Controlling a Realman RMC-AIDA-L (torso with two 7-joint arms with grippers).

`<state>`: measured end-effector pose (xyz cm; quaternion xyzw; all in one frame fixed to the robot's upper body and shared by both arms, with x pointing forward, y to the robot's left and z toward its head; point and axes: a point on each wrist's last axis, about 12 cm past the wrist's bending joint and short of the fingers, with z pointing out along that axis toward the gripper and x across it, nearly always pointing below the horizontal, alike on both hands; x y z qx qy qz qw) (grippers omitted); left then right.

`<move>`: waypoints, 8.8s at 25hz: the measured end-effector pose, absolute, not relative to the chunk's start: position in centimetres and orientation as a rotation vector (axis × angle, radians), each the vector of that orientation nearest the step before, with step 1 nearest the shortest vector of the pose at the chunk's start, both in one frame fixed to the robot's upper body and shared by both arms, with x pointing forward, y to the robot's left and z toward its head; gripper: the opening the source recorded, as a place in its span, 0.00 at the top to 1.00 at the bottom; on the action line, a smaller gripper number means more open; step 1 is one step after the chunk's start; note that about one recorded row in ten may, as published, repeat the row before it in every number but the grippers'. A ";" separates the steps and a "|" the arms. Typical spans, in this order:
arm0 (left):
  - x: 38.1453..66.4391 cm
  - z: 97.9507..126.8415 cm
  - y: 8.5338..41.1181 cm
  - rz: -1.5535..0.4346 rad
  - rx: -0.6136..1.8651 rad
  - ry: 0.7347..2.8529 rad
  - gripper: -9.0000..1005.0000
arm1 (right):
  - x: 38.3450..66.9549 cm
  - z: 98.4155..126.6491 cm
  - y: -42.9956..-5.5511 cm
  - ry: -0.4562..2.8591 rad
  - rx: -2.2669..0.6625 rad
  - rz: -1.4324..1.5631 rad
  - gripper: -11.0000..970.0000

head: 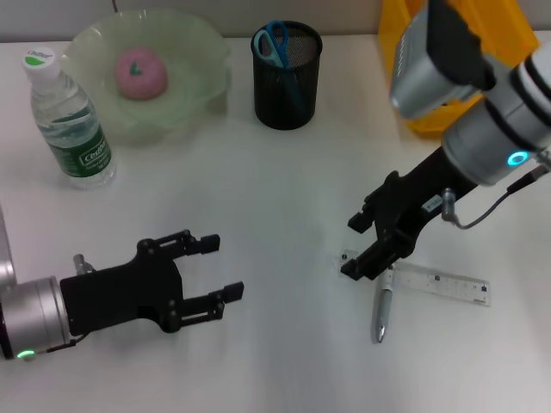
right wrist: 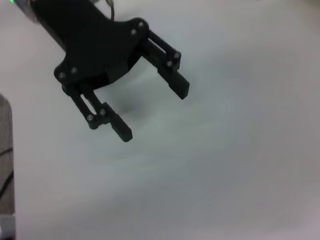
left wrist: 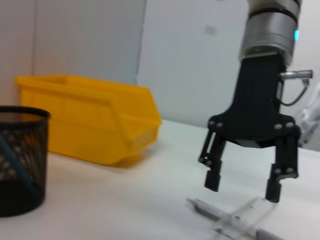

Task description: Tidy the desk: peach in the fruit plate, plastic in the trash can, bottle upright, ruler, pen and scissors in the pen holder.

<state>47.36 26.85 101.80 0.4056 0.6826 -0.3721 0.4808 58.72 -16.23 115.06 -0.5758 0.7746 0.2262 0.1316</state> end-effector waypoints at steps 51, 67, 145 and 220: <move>48.0 102.3 26.2 -0.930 1.032 1.645 0.26 | 60.2 115.9 -14.5 2.132 -1.581 0.538 0.60; 47.9 103.4 25.6 -1.025 1.027 1.583 0.26 | 63.4 118.7 -19.7 1.403 -0.641 1.016 0.60; 45.8 103.0 25.9 -1.108 0.995 1.568 0.26 | 61.1 119.3 -16.5 2.115 -1.103 0.832 0.16; 45.6 103.6 25.6 -1.167 0.998 1.520 0.26 | 60.0 112.8 -10.5 2.900 -1.366 0.090 0.22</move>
